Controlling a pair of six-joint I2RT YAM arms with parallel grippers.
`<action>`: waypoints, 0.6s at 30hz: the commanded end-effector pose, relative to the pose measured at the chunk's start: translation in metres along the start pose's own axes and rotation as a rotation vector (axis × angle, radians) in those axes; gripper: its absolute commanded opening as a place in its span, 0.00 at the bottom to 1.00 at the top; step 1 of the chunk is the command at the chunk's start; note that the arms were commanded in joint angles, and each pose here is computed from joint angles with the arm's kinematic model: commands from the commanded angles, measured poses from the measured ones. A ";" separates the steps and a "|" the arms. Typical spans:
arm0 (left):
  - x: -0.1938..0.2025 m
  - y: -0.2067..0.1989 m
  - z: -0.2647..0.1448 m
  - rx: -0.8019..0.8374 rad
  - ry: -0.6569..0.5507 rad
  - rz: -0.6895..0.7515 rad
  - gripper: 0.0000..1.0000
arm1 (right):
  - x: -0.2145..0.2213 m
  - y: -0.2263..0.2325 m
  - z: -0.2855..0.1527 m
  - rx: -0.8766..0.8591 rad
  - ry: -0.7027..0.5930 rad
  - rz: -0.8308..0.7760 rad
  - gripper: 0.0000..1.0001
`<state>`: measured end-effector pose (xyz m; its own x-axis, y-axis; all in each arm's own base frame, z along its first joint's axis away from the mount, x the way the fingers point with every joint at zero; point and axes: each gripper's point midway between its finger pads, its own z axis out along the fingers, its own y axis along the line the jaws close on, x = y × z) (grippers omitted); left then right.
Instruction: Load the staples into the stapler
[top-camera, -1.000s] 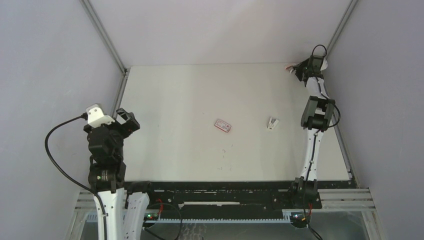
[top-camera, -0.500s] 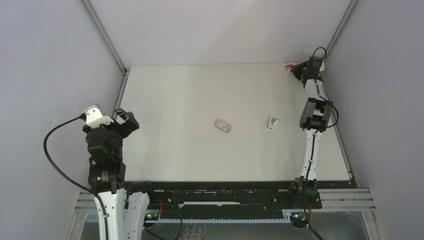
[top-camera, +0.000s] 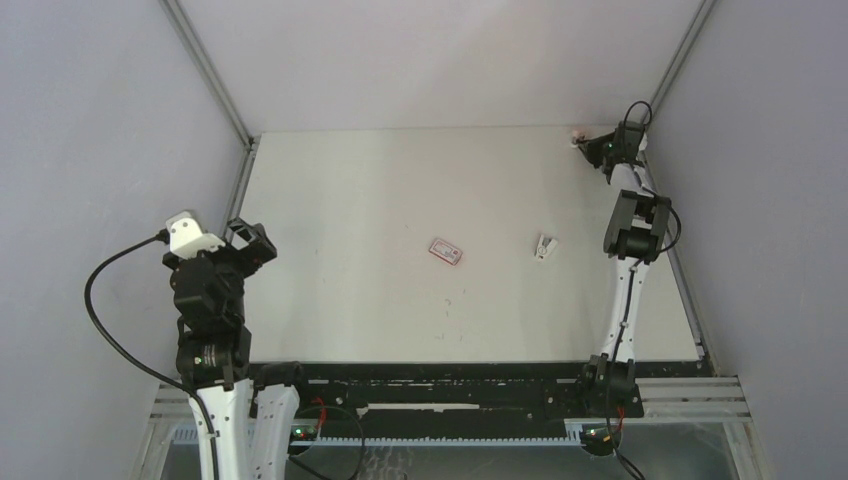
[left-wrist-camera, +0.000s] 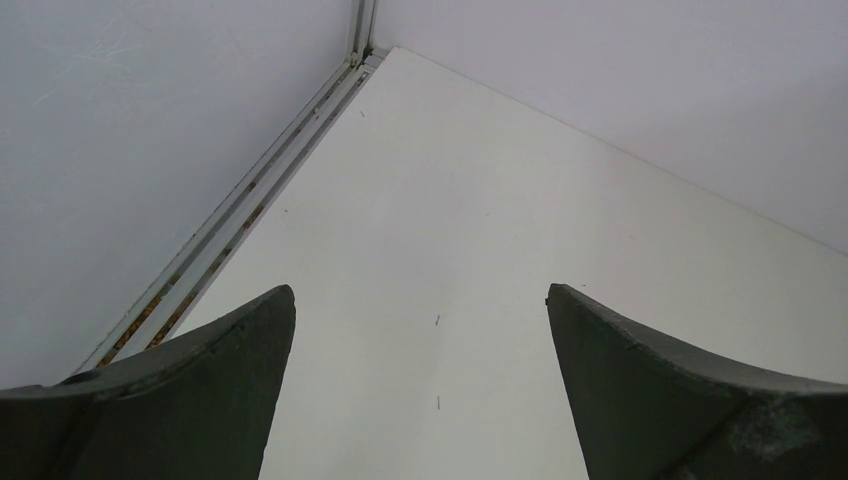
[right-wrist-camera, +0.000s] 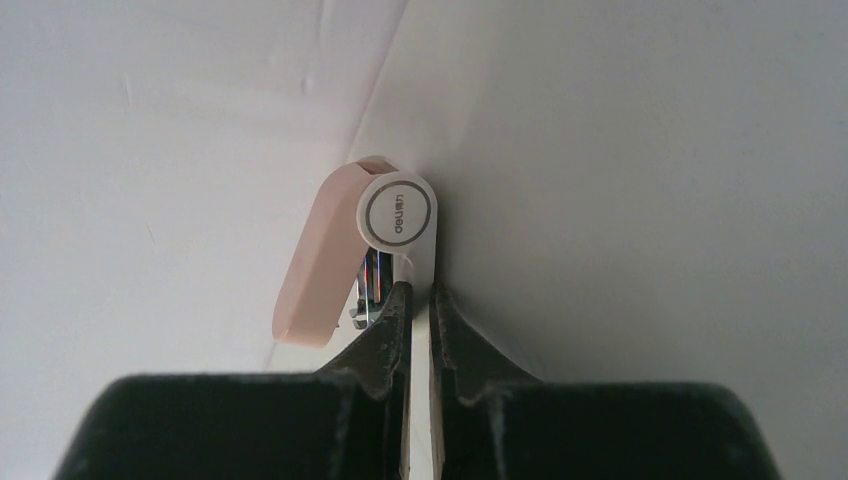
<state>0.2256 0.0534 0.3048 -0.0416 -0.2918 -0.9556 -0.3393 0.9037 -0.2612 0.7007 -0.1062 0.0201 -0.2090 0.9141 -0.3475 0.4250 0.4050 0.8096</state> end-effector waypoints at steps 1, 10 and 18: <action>-0.002 0.000 0.002 0.004 -0.030 -0.020 1.00 | -0.003 0.023 -0.025 -0.047 0.055 -0.037 0.00; 0.000 0.001 0.003 0.004 -0.031 -0.022 1.00 | 0.036 0.005 -0.082 -0.026 0.201 -0.084 0.00; 0.010 -0.011 0.008 0.063 0.003 -0.060 0.97 | 0.100 -0.012 -0.139 0.000 0.412 -0.182 0.00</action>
<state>0.2276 0.0523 0.2978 -0.0375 -0.3073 -0.9509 -0.3352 0.9003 -0.2777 0.5817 -0.0498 0.0225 -0.4940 0.8363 -0.2380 0.4255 0.4712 0.7726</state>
